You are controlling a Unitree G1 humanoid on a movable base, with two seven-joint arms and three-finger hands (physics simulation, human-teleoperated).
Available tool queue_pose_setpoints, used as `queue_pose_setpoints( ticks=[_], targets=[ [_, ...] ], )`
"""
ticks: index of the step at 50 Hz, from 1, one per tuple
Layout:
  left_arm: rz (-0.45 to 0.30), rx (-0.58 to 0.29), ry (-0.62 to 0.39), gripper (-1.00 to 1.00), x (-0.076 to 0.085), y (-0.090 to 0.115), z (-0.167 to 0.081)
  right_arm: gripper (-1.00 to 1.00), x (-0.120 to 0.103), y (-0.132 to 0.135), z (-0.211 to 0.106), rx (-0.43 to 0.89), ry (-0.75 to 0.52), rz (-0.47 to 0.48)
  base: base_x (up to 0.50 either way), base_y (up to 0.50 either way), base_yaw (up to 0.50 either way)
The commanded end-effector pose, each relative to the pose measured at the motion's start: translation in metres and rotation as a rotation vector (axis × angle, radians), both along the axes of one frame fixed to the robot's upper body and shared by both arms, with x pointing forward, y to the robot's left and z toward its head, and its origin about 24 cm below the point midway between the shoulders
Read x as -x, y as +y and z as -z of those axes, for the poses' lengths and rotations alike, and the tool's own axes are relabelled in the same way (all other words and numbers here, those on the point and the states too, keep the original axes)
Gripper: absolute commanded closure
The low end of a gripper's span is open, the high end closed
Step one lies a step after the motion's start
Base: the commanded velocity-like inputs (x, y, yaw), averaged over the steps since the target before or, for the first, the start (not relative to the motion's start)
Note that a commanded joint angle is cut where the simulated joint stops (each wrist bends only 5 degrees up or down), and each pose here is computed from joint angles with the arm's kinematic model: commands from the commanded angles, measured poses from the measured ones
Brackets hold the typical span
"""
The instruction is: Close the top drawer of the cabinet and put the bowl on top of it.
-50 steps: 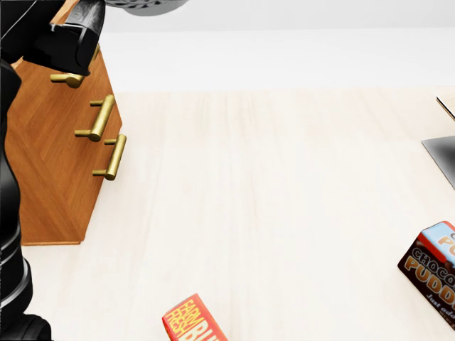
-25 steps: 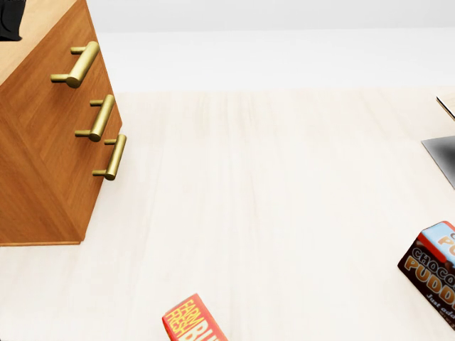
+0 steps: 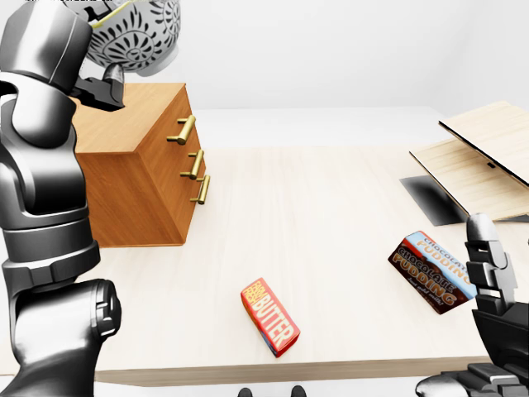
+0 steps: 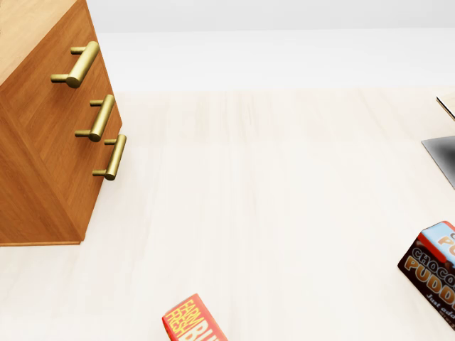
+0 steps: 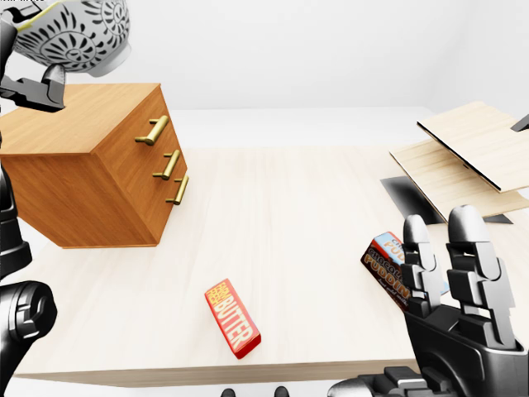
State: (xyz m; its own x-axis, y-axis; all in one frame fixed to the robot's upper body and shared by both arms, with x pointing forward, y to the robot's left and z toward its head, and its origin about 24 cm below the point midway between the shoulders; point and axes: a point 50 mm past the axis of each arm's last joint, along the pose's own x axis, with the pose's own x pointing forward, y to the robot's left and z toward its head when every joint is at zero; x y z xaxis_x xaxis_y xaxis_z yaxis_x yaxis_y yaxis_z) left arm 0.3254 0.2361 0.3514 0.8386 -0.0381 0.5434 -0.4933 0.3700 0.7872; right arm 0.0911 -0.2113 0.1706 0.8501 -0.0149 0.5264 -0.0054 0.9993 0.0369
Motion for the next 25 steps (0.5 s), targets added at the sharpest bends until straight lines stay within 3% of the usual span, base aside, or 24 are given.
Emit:
queue_pose_setpoints(
  ticks=[1,25],
  targets=[
    [-0.089,0.093,0.0,1.0,-0.007,0.034,0.003,-1.0,0.0,0.001,0.001,0.002,0.006,-0.004,0.0,0.0,0.0],
    [-0.277,0.322,0.075,1.0,-0.03,0.093,0.016,-1.0,-0.001,0.003,0.002,0.017,0.024,-0.017,0.0,0.0,0.0]
  ],
)
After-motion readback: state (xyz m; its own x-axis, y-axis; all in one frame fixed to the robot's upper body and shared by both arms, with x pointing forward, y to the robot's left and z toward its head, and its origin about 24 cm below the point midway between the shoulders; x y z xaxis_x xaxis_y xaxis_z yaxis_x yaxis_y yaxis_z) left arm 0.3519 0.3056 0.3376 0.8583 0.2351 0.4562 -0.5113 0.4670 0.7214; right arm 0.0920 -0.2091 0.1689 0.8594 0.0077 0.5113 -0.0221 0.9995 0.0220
